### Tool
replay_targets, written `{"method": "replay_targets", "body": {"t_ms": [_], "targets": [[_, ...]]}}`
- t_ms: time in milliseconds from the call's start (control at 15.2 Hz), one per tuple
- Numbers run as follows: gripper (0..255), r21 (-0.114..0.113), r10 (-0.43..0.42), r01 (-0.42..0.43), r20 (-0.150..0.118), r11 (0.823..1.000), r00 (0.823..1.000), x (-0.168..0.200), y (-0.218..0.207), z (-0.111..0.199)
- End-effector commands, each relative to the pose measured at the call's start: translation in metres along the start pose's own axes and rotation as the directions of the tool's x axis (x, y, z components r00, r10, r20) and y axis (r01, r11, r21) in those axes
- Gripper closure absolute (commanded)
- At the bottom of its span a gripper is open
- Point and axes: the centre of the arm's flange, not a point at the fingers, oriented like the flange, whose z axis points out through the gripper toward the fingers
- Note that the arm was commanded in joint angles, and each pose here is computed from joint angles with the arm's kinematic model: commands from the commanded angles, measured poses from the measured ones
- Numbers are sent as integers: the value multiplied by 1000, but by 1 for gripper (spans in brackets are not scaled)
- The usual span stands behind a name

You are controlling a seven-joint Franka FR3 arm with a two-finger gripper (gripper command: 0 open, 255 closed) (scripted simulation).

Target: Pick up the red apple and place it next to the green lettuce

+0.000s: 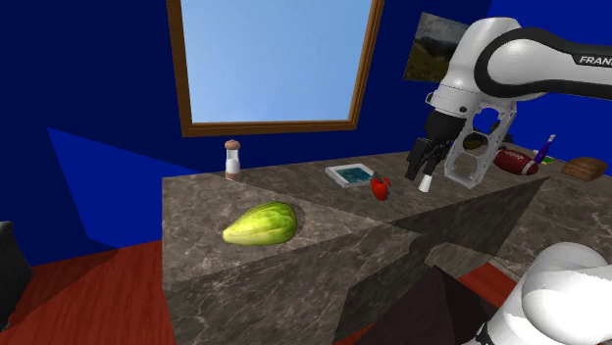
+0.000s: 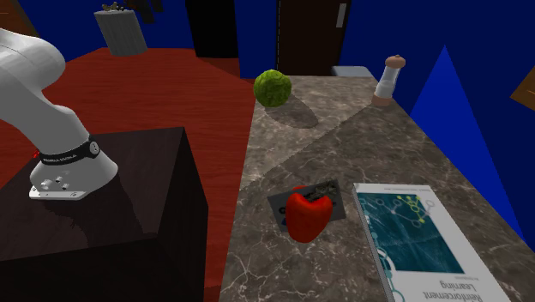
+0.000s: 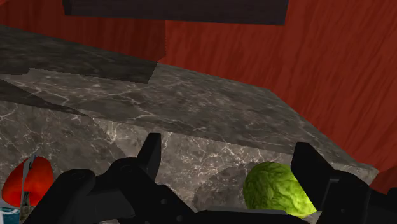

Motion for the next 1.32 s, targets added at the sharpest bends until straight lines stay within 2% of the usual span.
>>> {"method": "replay_targets", "body": {"t_ms": [0, 1254], "targets": [[0, 0, 0, 0, 0, 1000, 1000, 0, 0, 0], [0, 18, 80, -81, 37, 997, 996, 149, 191, 84]]}}
